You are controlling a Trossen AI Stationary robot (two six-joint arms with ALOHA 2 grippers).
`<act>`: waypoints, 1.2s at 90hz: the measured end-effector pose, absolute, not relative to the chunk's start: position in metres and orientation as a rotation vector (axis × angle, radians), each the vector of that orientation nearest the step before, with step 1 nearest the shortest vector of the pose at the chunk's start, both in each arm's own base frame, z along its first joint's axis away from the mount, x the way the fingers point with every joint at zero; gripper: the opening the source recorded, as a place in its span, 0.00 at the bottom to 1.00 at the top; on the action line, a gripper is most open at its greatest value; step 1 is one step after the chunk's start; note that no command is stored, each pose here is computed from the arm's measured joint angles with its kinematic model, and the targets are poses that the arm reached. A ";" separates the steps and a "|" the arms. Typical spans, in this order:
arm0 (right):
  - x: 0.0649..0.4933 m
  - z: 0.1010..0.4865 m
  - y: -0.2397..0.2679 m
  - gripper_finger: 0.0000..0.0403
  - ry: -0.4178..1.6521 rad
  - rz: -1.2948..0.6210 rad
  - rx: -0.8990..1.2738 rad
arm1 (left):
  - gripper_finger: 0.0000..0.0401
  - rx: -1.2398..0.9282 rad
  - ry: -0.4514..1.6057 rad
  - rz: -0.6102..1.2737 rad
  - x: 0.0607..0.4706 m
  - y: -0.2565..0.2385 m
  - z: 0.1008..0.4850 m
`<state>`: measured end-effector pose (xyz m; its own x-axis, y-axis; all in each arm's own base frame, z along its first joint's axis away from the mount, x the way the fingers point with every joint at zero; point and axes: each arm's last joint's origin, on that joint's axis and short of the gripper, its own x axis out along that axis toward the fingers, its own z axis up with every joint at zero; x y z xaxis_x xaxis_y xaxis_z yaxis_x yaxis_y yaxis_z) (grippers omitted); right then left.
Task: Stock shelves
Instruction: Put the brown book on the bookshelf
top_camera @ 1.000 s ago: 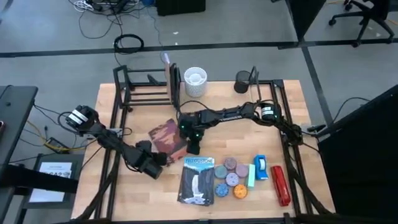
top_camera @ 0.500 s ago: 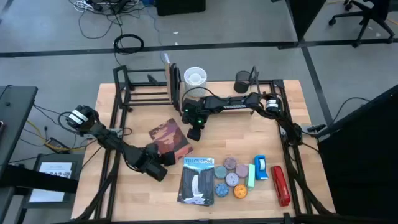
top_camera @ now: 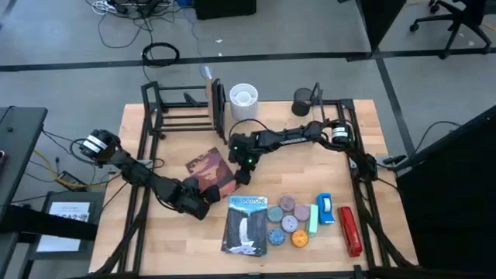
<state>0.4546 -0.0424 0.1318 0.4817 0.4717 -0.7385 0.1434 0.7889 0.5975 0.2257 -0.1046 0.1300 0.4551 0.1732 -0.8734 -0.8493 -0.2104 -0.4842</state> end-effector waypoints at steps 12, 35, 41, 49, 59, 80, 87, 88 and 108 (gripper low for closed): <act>0.455 0.130 -0.031 0.47 1.073 0.256 0.657 | 0.62 -1.499 0.546 1.049 0.227 -0.099 0.127; 0.454 0.129 -0.016 0.34 1.090 0.305 0.625 | 0.61 -1.445 0.414 1.059 0.229 -0.094 0.126; 0.454 0.129 -0.015 0.30 1.092 0.311 0.621 | 0.60 -1.418 0.362 1.050 0.230 -0.093 0.127; 0.453 0.128 -0.015 0.24 1.105 0.320 0.630 | 0.57 -1.387 0.298 1.037 0.230 -0.092 0.127; 0.450 0.127 -0.016 0.18 1.128 0.323 0.633 | 0.50 -1.394 0.275 1.023 0.231 -0.094 0.127; 0.443 0.126 -0.024 0.11 1.184 0.334 0.639 | 0.35 -1.462 0.221 0.956 0.237 -0.098 0.132; 0.441 0.127 -0.026 0.09 1.195 0.338 0.625 | 0.31 -1.482 0.193 0.935 0.239 -0.099 0.134; 0.441 0.127 -0.026 0.09 1.198 0.338 0.623 | 0.31 -1.483 0.187 0.932 0.240 -0.100 0.134; 0.434 0.130 -0.029 0.01 1.240 0.351 0.584 | 0.23 -1.561 0.056 0.849 0.244 -0.102 0.139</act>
